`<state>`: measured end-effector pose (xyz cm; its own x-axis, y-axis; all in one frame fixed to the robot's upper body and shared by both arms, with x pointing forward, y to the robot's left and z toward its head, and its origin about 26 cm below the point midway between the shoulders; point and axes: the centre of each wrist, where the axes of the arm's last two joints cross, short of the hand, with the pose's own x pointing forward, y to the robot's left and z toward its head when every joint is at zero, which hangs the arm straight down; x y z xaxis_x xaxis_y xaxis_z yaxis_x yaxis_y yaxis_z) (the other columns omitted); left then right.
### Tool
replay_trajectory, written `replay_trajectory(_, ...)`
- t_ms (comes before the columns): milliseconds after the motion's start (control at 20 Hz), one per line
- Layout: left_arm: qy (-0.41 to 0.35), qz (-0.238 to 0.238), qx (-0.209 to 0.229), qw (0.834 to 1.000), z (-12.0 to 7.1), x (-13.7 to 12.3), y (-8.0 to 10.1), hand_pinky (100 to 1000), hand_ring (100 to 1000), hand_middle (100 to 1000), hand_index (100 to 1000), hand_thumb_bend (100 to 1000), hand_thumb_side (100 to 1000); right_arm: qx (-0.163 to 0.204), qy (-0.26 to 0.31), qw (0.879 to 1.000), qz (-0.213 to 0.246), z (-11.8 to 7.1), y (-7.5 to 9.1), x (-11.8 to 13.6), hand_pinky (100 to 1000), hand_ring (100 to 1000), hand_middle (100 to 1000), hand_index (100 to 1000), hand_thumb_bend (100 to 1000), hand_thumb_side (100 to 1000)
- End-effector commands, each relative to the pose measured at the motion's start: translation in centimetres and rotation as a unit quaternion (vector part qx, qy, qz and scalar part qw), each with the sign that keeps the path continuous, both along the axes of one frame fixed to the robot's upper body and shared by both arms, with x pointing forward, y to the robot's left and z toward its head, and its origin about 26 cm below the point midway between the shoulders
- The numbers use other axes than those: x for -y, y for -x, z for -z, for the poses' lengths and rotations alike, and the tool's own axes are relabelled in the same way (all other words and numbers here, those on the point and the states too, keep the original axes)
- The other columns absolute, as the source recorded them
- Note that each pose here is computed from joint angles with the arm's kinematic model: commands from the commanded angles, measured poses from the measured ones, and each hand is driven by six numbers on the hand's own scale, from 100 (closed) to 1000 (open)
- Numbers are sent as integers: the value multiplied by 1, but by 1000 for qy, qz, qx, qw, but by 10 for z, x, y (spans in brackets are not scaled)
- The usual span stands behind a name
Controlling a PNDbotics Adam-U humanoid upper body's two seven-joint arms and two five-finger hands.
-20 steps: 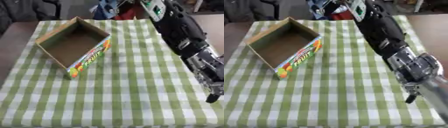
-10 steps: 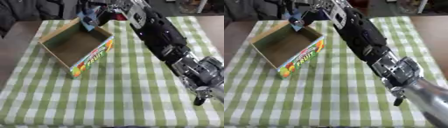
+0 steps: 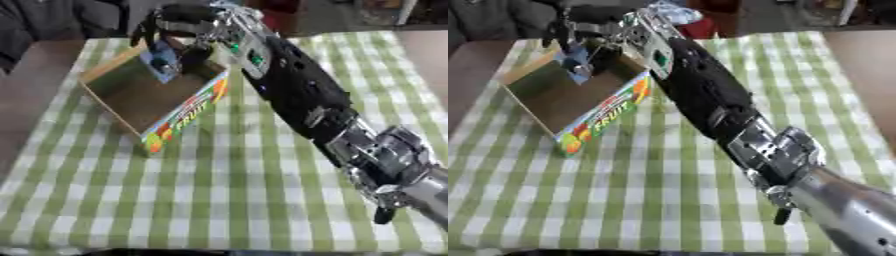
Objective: Pick up objects on the table and place them in the box.
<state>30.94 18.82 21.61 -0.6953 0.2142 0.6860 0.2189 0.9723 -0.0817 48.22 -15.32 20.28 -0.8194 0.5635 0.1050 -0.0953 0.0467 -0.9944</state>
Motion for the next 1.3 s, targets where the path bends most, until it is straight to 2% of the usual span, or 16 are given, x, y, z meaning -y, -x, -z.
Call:
replay_trajectory(50,1,4,17,1000,-8,0,3,631,677,640,839,158,688,22,-3,1000,12,0,-3,2,754,836,802,953,102,167)
replay_trajectory(100,1,3,16,1000,-8,0,3,631,677,640,839,158,688,25,-3,1000,15,2,-4,3,766,850,841,968,162,221)
replay_trajectory(150,1,3,16,1000,-8,0,3,631,677,640,839,158,688,28,-5,999,17,5,-5,4,769,855,859,975,177,236)
replay_trajectory(300,0,1,15,1000,-7,0,3,631,677,639,839,159,688,39,-12,999,22,6,-6,8,769,855,877,977,194,251)
replay_trajectory(500,-1,-1,12,1000,-6,-1,3,631,677,639,839,160,688,58,-23,998,28,-2,-7,15,771,857,885,976,183,240)
replay_trajectory(750,-1,-8,7,1000,-4,-4,3,630,677,638,838,161,687,94,-51,994,26,-30,-4,29,773,857,894,977,163,230)
replay_trajectory(1050,-1,-22,1,1000,-1,-8,3,629,676,637,838,162,686,130,-112,985,19,-68,16,48,764,858,912,981,127,237)
replay_trajectory(1300,-1,-34,-4,999,2,-12,4,629,676,637,837,163,685,108,-217,970,3,-86,36,63,739,857,915,979,100,256)
